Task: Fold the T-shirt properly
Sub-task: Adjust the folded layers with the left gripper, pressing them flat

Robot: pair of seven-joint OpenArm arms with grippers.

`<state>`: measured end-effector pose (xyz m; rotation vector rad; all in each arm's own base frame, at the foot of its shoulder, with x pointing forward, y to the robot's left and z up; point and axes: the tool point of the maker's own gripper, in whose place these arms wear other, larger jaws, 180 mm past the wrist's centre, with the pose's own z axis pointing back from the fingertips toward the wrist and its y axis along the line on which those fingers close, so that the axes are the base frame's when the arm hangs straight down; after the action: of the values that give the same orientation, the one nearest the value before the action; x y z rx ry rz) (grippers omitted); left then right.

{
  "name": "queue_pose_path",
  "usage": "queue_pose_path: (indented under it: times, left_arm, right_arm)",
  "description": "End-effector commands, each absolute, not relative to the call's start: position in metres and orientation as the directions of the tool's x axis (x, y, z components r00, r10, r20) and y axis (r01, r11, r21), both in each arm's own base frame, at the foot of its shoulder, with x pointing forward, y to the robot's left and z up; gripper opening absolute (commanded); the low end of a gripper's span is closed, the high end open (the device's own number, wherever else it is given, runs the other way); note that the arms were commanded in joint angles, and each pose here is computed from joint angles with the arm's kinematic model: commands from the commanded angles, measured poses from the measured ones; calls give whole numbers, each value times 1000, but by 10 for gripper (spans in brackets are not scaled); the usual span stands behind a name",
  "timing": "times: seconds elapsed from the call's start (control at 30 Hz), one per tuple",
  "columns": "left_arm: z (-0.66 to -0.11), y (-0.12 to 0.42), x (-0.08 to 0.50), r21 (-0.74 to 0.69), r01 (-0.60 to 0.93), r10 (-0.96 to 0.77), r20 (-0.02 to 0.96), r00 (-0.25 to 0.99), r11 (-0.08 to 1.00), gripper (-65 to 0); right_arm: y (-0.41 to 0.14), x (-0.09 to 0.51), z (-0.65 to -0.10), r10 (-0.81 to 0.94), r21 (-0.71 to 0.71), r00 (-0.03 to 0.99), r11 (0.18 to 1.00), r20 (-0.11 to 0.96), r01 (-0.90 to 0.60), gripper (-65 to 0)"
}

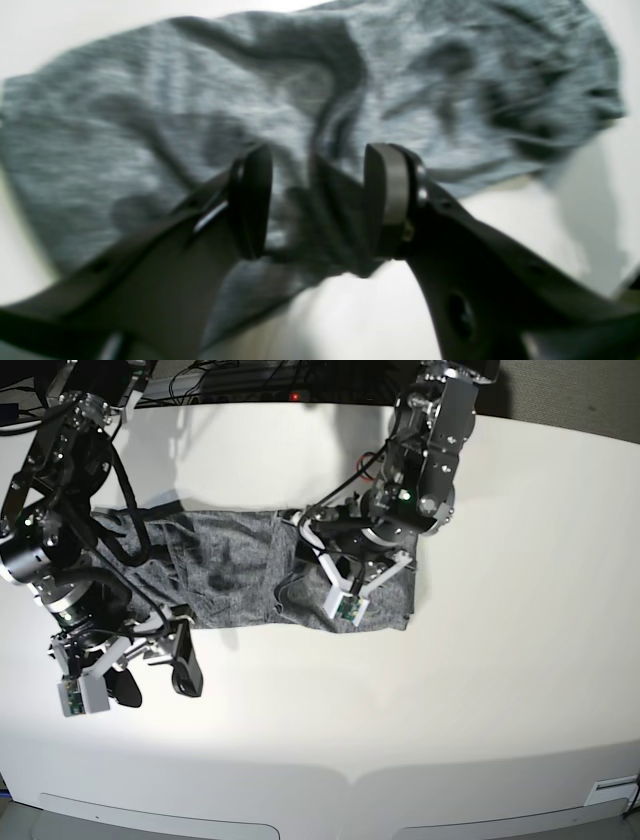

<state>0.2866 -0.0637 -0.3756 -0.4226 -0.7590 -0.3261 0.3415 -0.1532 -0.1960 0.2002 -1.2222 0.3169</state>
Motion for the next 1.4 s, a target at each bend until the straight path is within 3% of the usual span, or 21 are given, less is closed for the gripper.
queue_pose_path:
  times: [0.0,0.37,0.67,0.8,0.97,1.17,1.23,1.37]
  left_arm:
    - [-360,-68,297,-246,438,-110,758,643,865,-360]
    - [-351,-59,311,-147,437,-136,821,554,887,-360]
    - [-381,-60,309,-140,437,-168,787,593,888,-360]
    - [-408,-70,304,-219,430,-146,729,669,876,-360]
    - [-378,-111,305,-381,470,-56,727,684,796,-360]
    - [-369,-145,293,-169,651,-291,792,536,740,-360]
    - [-372,-140,297,-81,662,-353,794,495,745,-360]
    - [-370,-132,306,-50,632,-354,793,496,774,-360]
  right_arm:
    - [-151,343,-180,134,-37,251,933,959,-357,-180]
    - [-151,343,-180,134,-36,250,933,959,-358,-180]
    - [-151,343,-181,135,-35,256,933,957,-359,-180]
    - [-151,343,-181,135,-35,256,932,957,-360,-180]
    - [-150,343,-180,132,-35,248,932,960,-360,-180]
    - [-151,343,-180,134,-36,250,932,959,-359,-180]
    - [-152,343,-182,139,-39,257,933,956,-357,-180]
    - [-151,343,-183,140,-38,262,933,955,-358,-180]
